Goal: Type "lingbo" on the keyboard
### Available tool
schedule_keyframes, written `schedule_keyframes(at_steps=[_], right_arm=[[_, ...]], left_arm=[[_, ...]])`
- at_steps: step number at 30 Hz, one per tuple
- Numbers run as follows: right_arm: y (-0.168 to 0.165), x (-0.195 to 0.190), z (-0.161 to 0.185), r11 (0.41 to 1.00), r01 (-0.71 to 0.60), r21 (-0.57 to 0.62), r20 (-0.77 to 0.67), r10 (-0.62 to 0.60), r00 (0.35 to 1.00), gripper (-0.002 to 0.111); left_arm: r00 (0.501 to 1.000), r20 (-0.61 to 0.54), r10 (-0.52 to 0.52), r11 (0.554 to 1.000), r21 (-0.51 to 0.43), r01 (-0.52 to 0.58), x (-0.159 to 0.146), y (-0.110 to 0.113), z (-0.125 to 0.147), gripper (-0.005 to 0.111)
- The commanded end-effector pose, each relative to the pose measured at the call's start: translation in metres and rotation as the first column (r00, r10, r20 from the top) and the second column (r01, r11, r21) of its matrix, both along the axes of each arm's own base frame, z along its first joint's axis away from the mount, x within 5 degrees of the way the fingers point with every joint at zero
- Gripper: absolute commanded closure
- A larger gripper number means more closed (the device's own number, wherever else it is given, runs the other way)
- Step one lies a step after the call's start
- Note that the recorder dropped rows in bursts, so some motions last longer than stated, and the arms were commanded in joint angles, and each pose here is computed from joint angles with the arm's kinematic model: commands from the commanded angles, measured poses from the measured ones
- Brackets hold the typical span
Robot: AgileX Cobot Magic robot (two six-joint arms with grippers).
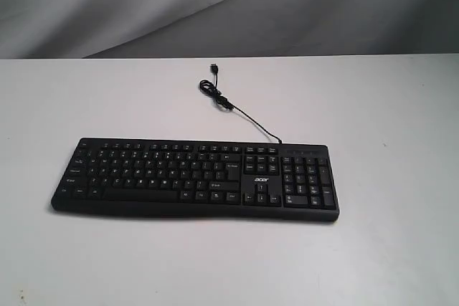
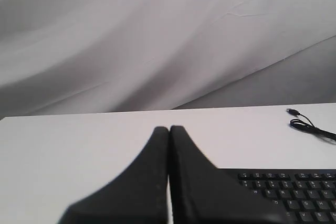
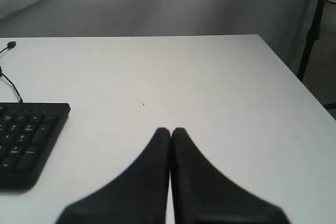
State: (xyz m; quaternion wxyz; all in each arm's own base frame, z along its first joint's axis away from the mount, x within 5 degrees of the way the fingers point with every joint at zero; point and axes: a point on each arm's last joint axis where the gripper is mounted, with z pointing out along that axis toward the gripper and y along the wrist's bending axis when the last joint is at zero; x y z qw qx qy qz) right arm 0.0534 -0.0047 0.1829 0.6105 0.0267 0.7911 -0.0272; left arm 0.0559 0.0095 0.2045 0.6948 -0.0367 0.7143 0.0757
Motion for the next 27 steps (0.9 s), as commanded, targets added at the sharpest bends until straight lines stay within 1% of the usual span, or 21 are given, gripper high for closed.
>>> schedule_keyframes(at_steps=[1, 5, 7, 10, 11, 13, 14, 15, 16, 17, 18, 19, 20, 21, 22, 23, 25, 26, 27], right_arm=[[-0.001, 0.001, 0.005, 0.999, 0.004, -0.041, 0.064, -0.001, 0.998, 0.108], [0.001, 0.003, 0.027, 0.999, -0.002, -0.034, 0.295, 0.012, 0.955, 0.108], [0.001, 0.002, 0.033, 0.999, -0.003, -0.040, 0.365, 0.018, 0.931, 0.108], [0.001, 0.001, 0.039, 0.999, -0.004, -0.045, 0.427, 0.023, 0.904, 0.108], [0.001, 0.000, 0.045, 1.000, -0.008, -0.024, 0.481, 0.018, 0.876, 0.108], [0.001, -0.003, 0.056, 0.996, -0.040, 0.085, 0.598, -0.019, 0.801, 0.108], [-0.001, -0.006, 0.060, 0.975, -0.087, 0.205, 0.644, -0.068, 0.762, 0.108], [-0.003, -0.008, 0.066, 0.937, -0.146, 0.319, 0.689, -0.123, 0.714, 0.108], [-0.005, -0.012, 0.072, 0.899, -0.202, 0.388, 0.739, -0.172, 0.652, 0.108], [-0.007, -0.017, 0.078, 0.885, -0.236, 0.402, 0.789, -0.204, 0.579, 0.108], [-0.008, -0.021, 0.082, 0.889, -0.249, 0.386, 0.823, -0.209, 0.528, 0.108], [-0.004, -0.026, 0.094, 0.925, -0.240, 0.294, 0.862, -0.149, 0.485, 0.108], [0.001, -0.027, 0.106, 0.950, -0.224, 0.216, 0.861, -0.078, 0.503, 0.108], [0.011, -0.026, 0.128, 0.975, -0.206, 0.083, 0.813, 0.053, 0.579, 0.108], [0.013, -0.022, 0.141, 0.970, -0.228, 0.084, 0.780, 0.079, 0.621, 0.108], [0.014, -0.014, 0.151, 0.955, -0.265, 0.132, 0.747, 0.080, 0.660, 0.108], [0.019, 0.002, 0.179, 0.939, -0.314, 0.143, 0.698, 0.130, 0.704, 0.108], [0.026, 0.022, 0.200, 0.920, -0.379, 0.100, 0.659, 0.224, 0.718, 0.108], [0.036, 0.044, 0.216, 0.863, -0.500, 0.076, 0.632, 0.346, 0.694, 0.108]], left_arm=[[1.000, 0.010, -0.008, 1.000, 0.000, 0.008, 0.000, -0.001, 0.000, 0.106], [1.000, 0.010, -0.008, 1.000, 0.000, 0.008, 0.000, -0.001, 0.000, 0.106], [1.000, 0.010, -0.008, 1.000, 0.000, 0.008, 0.000, -0.001, 0.000, 0.106], [1.000, 0.010, -0.008, 1.000, 0.000, 0.008, 0.000, -0.001, 0.000, 0.106], [1.000, 0.010, -0.008, 1.000, 0.000, 0.008, 0.000, -0.001, 0.000, 0.106], [1.000, 0.010, -0.008, 1.000, 0.000, 0.008, 0.000, -0.001, 0.000, 0.106], [1.000, 0.010, -0.008, 1.000, 0.000, 0.008, 0.000, -0.001, 0.000, 0.106], [1.000, 0.010, -0.008, 1.000, 0.000, 0.008, 0.000, -0.001, 0.000, 0.106], [1.000, 0.010, -0.008, 1.000, 0.000, 0.008, 0.000, -0.001, 0.000, 0.106], [1.000, 0.010, -0.008, 1.000, 0.000, 0.008, 0.000, -0.001, 0.000, 0.106], [1.000, 0.010, -0.008, 1.000, 0.000, 0.008, 0.000, -0.001, 0.000, 0.106], [1.000, 0.010, -0.008, 1.000, 0.000, 0.008, 0.000, -0.001, 0.000, 0.106], [1.000, 0.010, -0.008, 1.000, 0.000, 0.008, 0.000, -0.001, 0.000, 0.106], [1.000, 0.010, -0.008, 1.000, 0.000, 0.008, 0.000, -0.001, 0.000, 0.106], [1.000, 0.010, -0.008, 1.000, 0.000, 0.008, 0.000, -0.001, 0.000, 0.106], [1.000, 0.010, -0.008, 1.000, 0.000, 0.008, 0.000, -0.001, 0.000, 0.106], [1.000, 0.010, -0.008, 1.000, 0.000, 0.008, 0.000, -0.001, 0.000, 0.106], [1.000, 0.010, -0.008, 1.000, 0.000, 0.008, 0.000, -0.001, 0.000, 0.106], [1.000, 0.010, -0.008, 1.000, 0.000, 0.008, 0.000, -0.001, 0.000, 0.106]])
